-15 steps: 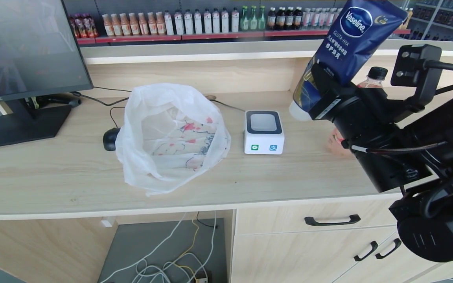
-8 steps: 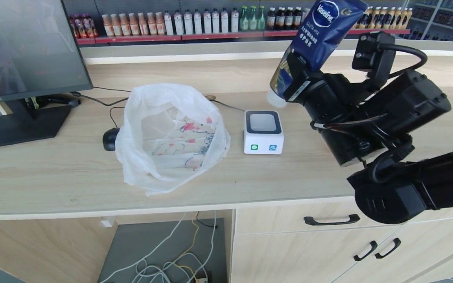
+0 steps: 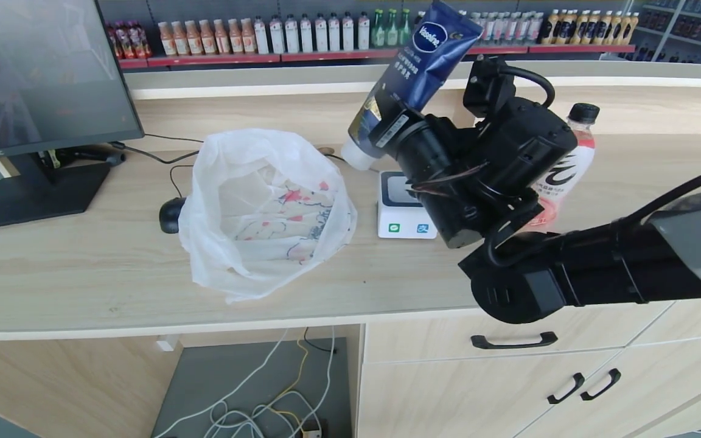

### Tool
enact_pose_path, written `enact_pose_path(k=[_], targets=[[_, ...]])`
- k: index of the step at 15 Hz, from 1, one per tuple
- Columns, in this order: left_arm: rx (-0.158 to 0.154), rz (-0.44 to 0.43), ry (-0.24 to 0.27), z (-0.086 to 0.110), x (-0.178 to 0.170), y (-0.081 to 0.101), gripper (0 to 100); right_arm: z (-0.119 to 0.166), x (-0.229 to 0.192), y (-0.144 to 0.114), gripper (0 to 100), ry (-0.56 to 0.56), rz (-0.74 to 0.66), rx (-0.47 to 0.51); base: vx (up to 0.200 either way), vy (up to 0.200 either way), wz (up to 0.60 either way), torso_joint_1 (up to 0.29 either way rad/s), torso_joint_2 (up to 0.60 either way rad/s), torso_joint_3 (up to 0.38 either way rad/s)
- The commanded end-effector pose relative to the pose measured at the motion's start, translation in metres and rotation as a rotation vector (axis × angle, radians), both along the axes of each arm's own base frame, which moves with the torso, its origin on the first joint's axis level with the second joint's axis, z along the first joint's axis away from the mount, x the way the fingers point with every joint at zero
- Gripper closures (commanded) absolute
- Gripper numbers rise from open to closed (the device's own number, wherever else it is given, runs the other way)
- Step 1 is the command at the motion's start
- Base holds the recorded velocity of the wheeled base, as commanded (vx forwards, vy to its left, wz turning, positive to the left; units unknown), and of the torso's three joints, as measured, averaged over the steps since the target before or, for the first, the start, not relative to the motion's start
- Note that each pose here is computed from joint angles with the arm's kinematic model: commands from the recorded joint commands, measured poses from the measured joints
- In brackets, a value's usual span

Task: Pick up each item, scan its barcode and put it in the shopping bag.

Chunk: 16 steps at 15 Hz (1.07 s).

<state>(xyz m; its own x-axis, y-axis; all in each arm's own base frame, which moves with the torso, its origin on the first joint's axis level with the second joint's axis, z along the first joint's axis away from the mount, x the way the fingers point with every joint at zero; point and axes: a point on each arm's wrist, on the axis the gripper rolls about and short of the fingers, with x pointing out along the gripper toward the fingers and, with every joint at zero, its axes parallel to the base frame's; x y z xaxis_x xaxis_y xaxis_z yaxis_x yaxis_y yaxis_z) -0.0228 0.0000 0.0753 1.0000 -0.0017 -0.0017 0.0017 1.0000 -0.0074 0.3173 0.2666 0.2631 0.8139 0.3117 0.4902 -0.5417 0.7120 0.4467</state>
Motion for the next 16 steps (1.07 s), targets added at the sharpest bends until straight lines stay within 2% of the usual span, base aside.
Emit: enact_pose_path(k=[1,4,6,12,16], targets=[[0.0,0.002,0.0,0.0,0.0,0.0,0,-0.004,-0.002,0.01,100,0.064,0.001,0.076,0.0,0.0,0.0,0.0,0.0,0.0],[0.0,0.0,0.0,0.0,0.0,0.0,0,0.001,-0.003,0.004,100,0.189,-0.027,0.227,0.0,0.0,0.0,0.0,0.0,0.0],[0.0,0.0,0.0,0.0,0.0,0.0,0,0.004,-0.004,0.001,100,0.242,-0.027,0.279,0.0,0.0,0.0,0.0,0.0,0.0],[0.0,0.0,0.0,0.0,0.0,0.0,0,-0.003,0.011,-0.009,100,0.372,-0.018,0.369,0.0,0.0,0.0,0.0,0.0,0.0],[0.0,0.0,0.0,0.0,0.0,0.0,0,-0.005,0.027,-0.011,100,0.406,-0.045,0.368,0.0,0.0,0.0,0.0,0.0,0.0]])
